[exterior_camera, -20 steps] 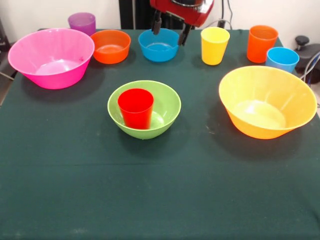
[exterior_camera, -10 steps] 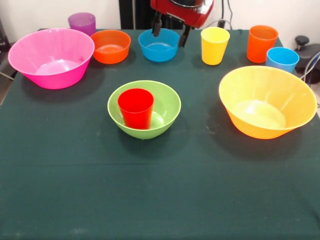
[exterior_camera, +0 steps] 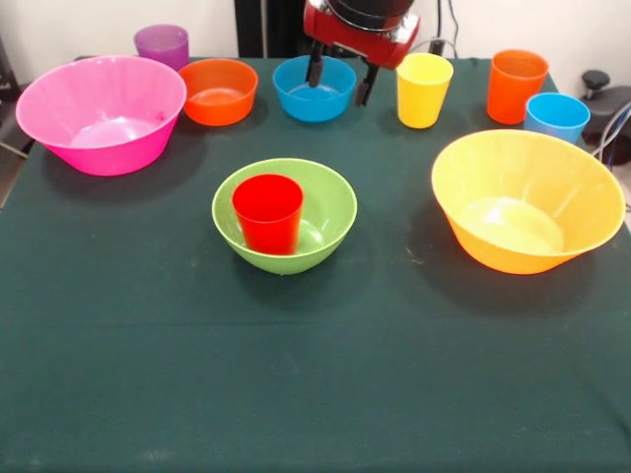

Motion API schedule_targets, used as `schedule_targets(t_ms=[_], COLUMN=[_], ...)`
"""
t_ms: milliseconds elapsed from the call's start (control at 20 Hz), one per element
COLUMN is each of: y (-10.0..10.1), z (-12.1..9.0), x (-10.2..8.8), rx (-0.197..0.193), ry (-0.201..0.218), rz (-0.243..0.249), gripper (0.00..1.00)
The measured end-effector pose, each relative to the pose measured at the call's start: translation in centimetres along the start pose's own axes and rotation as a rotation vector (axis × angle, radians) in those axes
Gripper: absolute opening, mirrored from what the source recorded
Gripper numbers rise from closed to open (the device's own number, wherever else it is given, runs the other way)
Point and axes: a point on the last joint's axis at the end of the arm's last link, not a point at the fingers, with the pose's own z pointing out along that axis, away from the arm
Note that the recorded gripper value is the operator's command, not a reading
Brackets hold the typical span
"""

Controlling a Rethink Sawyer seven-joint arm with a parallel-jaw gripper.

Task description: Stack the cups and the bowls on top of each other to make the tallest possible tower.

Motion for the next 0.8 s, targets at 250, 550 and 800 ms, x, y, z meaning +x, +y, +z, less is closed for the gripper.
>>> schedule_targets(t_ms=[250,550,800], y=[1.9,5.6,8.2], z=[0.4,0.0,-1.3], x=[1.1,2.7,3.1], rx=[0.015,0.016,0.016], ry=[0.014,0.076,0.111], rz=[-0.030,-0.059,-0.076], gripper=[1.00,1.00,1.00])
